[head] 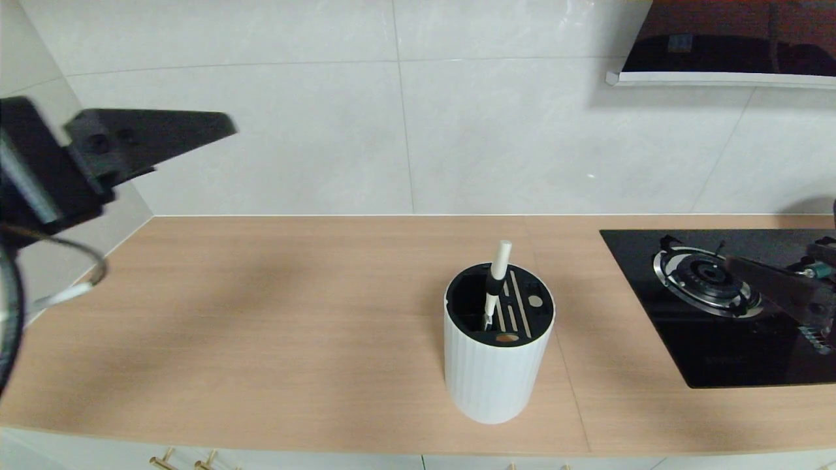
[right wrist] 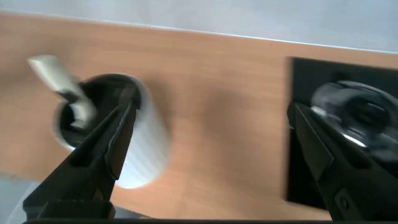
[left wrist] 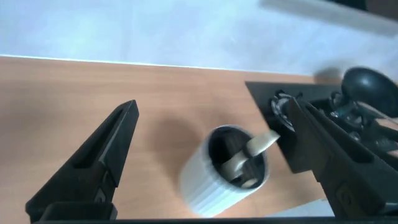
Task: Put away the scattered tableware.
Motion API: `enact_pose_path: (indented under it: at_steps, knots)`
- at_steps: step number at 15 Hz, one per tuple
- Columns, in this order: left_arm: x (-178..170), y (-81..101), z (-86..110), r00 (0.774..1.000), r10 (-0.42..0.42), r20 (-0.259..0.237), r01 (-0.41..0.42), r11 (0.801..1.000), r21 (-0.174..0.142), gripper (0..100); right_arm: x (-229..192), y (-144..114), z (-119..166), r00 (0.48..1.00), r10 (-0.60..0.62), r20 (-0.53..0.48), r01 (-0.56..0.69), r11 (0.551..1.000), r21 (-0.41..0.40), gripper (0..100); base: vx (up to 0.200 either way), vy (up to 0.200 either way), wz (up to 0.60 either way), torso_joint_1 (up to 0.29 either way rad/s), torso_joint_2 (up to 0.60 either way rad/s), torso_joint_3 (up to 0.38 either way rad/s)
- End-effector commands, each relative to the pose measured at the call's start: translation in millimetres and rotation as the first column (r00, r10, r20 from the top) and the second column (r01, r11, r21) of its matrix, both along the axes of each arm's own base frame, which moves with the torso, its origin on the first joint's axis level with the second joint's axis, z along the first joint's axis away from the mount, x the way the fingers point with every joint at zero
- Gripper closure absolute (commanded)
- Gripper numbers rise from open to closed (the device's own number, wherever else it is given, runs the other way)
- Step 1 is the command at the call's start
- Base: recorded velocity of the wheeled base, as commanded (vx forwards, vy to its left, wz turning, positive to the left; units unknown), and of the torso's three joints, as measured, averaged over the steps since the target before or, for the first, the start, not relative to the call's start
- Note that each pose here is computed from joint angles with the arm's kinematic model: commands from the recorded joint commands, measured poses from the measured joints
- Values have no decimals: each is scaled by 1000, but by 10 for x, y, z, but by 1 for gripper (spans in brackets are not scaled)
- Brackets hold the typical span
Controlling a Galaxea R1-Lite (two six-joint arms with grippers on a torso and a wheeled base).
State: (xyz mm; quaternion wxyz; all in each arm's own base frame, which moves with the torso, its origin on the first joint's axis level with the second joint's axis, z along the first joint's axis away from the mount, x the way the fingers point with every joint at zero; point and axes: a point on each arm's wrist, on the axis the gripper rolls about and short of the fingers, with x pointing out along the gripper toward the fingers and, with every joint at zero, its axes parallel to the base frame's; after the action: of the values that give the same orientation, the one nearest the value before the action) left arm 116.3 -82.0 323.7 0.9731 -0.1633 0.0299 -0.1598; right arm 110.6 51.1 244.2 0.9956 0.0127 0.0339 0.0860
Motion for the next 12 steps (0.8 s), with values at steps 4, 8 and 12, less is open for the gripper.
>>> enact_pose_path:
  at_steps: [4, 8, 12]
  knots:
    - [-1062, 848, -658, 973, 228, 34, -228, 974, -21, 0, -1164, -591, -451, 917, -297, 265, 304, 953, 15, 0, 0, 0, 0, 0, 0, 0]
    - [-1588, 992, -1070, 933, 344, 106, -348, 937, 18, 0, -1572, -643, -779, 892, -347, 290, 376, 925, -50, 0, 0, 0, 0, 0, 0, 0]
    - [-1688, 942, -1624, 873, 476, 102, -483, 874, 59, 0, -1573, -572, -1061, 836, -445, 322, 493, 866, -82, 0, 0, 0, 0, 0, 0, 0]
